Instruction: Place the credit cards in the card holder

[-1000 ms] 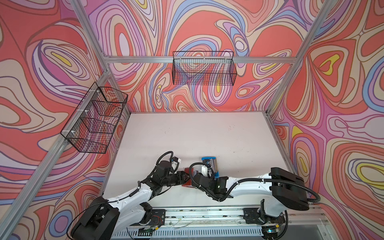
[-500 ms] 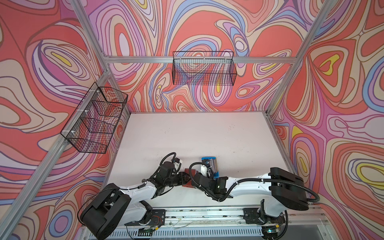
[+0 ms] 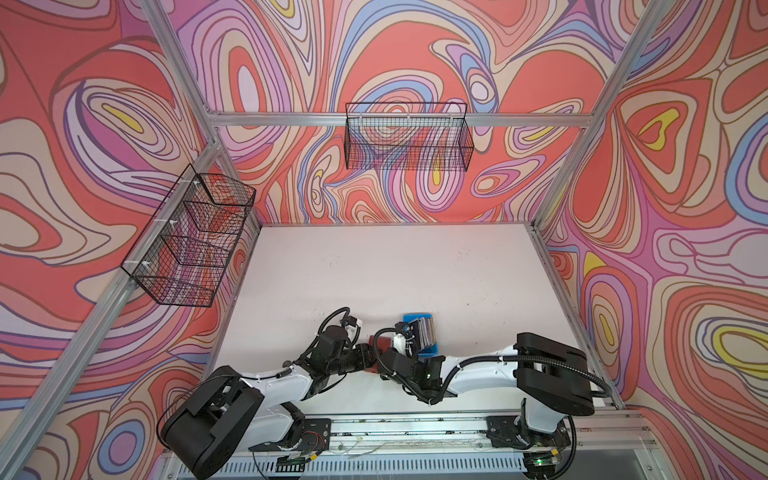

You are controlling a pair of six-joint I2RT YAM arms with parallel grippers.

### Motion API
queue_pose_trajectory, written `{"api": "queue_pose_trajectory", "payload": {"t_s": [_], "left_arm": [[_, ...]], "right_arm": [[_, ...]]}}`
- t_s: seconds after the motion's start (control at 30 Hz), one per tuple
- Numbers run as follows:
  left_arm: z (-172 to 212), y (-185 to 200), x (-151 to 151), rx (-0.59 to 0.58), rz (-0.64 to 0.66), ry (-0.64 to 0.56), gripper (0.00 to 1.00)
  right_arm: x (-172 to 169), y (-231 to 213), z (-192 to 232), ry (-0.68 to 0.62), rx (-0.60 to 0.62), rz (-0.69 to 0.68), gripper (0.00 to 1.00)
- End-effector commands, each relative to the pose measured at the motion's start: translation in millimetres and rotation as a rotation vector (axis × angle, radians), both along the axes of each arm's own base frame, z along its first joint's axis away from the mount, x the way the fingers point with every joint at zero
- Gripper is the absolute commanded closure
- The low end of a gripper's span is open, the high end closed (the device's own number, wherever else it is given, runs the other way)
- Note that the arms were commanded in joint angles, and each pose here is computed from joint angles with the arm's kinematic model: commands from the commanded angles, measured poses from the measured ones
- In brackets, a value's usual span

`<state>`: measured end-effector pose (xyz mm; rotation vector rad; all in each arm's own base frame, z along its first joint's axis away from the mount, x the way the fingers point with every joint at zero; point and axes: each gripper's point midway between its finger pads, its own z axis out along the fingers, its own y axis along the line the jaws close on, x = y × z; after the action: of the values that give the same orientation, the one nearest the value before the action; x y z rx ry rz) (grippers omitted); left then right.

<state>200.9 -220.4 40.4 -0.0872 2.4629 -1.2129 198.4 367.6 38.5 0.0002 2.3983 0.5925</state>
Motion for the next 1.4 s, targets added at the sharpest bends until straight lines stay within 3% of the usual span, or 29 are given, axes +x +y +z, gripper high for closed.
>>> {"api": "queue_pose_trajectory", "payload": {"t_s": [0.0,0.3,0.47,0.67,1.03,1.37], "left_arm": [[2.3,3.4,0.1,0.012,0.019,-0.005,0.71],[25.8,38.6,13.3,0.188,0.152,-0.07,0.67],[17.2,59.5,14.5,0.279,0.217,-0.05,0.66],[-5.7,50.7,6.3,0.257,0.159,-0.01,0.72],[-15.1,35.5,-18.7,0.138,0.116,0.023,0.77],[-0.1,24.1,-30.6,0.124,0.116,-0.037,0.77]], "right_arm": [[-2.6,-3.4,-16.0,0.032,0.003,-0.006,1.0],[-2.2,-19.0,-25.2,0.041,-0.012,-0.036,1.0],[-1.0,-24.7,-24.8,0.031,-0.026,-0.047,1.0],[1.4,-20.2,-12.3,0.017,-0.001,-0.046,1.0],[6.3,-12.7,-3.2,-0.014,0.011,-0.033,1.0],[11.4,-28.5,9.2,-0.042,0.037,-0.058,1.0]]}}
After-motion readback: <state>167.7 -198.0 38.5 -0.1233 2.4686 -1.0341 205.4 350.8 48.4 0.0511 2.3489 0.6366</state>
